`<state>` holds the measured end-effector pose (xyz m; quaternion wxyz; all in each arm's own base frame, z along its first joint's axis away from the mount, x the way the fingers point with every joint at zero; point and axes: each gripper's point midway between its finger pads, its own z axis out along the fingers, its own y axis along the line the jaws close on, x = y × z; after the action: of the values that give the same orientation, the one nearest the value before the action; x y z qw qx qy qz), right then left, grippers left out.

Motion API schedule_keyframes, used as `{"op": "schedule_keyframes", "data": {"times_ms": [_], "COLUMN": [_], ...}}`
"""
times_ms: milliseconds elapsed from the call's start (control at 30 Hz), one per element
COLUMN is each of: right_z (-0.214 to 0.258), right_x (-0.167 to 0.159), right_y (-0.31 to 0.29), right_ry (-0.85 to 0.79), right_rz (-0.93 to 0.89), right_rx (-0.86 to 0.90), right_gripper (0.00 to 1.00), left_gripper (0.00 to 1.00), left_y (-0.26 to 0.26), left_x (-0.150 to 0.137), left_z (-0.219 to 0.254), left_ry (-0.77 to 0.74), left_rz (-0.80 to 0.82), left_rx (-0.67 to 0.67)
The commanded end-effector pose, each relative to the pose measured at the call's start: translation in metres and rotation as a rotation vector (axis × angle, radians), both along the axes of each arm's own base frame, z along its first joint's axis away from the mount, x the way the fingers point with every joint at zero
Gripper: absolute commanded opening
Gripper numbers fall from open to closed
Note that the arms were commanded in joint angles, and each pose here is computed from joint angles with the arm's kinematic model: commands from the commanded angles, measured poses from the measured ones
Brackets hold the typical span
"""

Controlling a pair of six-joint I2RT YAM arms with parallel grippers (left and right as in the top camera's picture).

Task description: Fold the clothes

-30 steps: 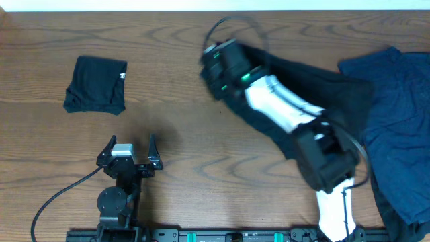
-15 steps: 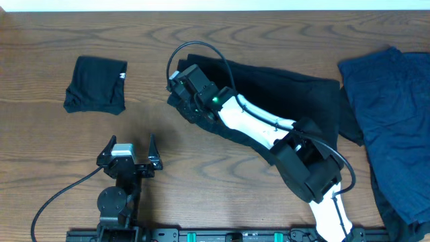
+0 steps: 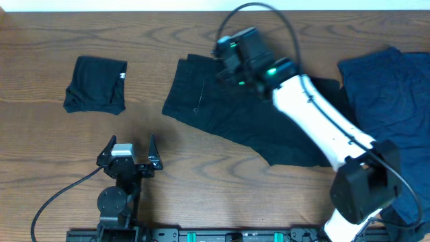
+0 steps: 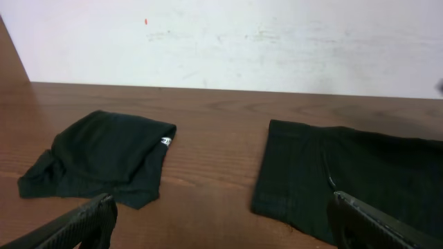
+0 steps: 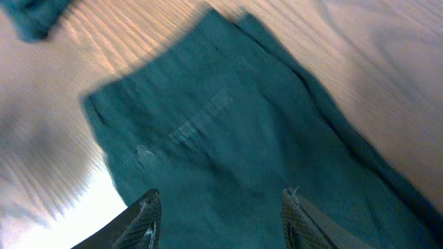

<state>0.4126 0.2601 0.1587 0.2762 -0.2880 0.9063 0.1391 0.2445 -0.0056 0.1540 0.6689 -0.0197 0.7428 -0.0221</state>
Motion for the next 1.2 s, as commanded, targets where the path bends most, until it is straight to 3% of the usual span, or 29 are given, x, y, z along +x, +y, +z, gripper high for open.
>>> {"op": "schedule_keyframes", "data": {"times_ms": [0,467,800,933,1167], "right_z": [-0.002,-0.03,-0.024,-0.025,-0.065], "right_x": [0.01,-0.009,-0.001,0.004,0.019], "right_y": [-0.051,-0.226,-0.327,-0.333,-0.33], "right_ry": [0.057,0.346,0.367,0.386,0.456], "right_rz": [-0.105,-0.463,-0.774,-0.766,-0.74], "right_rx": [-0.025,-0.101,0.164,0.327,0.422], "right_gripper": [0.54,0.58,0.58,0.58,0.58], "left_gripper": [0.98,0.98,0.98,0.98,0.98], "left_y": [0.001,0.001,0.001,0.001,0.001], "left_x": [-0.001,-0.001,-0.001,-0.001,-0.001], "left_z": [-0.017,-0.017,-0.017,-0.017,-0.017], "left_ry": [0.051,0.051,0.051,0.051,0.051], "left_rz": [0.005,0.004,0.004,0.005,0.005], "left_rx": [0.017,0.017,0.017,0.017,0.017]}}
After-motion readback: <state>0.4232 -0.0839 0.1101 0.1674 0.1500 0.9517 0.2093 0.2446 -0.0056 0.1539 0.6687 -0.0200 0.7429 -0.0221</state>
